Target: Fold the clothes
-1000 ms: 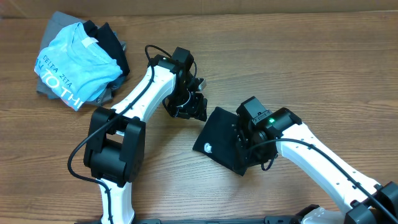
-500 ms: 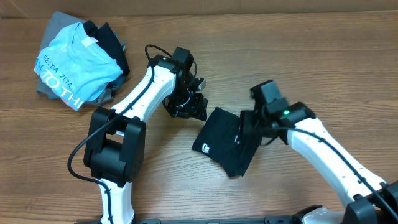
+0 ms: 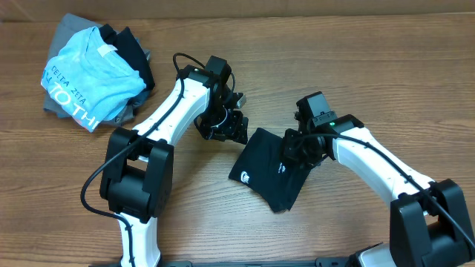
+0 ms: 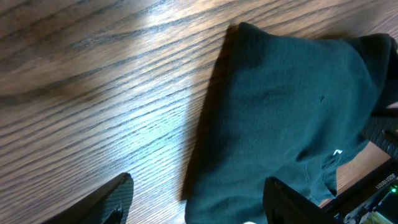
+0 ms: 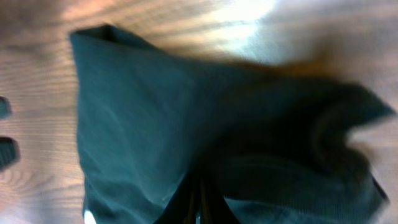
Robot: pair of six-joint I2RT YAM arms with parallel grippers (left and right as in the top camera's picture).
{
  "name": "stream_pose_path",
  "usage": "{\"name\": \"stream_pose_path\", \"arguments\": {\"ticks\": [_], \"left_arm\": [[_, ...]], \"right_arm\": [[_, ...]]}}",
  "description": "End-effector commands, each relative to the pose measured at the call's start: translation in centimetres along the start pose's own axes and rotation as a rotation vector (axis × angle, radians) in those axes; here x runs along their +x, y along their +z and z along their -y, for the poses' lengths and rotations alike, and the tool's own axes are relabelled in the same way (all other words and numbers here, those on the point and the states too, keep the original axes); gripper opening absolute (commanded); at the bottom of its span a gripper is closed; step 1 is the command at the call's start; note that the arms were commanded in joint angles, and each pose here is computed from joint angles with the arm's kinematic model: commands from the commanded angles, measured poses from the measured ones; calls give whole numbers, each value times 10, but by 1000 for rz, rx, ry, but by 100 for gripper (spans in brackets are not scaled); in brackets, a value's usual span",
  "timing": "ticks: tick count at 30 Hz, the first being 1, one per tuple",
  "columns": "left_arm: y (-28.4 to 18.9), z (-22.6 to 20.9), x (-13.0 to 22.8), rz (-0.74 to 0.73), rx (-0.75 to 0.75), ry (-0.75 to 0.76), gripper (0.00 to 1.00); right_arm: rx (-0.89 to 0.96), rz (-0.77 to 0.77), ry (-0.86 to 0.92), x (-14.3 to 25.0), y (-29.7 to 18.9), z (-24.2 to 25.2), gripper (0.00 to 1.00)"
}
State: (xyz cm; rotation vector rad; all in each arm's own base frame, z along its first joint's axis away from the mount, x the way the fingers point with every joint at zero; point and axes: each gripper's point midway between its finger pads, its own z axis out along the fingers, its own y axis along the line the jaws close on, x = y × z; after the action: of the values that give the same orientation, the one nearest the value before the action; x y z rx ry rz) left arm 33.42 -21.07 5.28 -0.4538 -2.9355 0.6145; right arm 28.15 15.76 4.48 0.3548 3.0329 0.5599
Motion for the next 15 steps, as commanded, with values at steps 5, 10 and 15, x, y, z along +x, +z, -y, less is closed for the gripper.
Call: {"name": "stream_pose_path", "arguments": {"ticks": [5,10,15], "left_arm": [[-10,2,-5,31,-6,28,71],[-10,2,-7,40,-4,32,78],[-10,15,-13,62,67,54,83]], "right_arm": [[154,-4,87,4,-33,46,4],[166,-44,54,12,-35,51,29],[146,-22,-28,5,-34,47,41]]}}
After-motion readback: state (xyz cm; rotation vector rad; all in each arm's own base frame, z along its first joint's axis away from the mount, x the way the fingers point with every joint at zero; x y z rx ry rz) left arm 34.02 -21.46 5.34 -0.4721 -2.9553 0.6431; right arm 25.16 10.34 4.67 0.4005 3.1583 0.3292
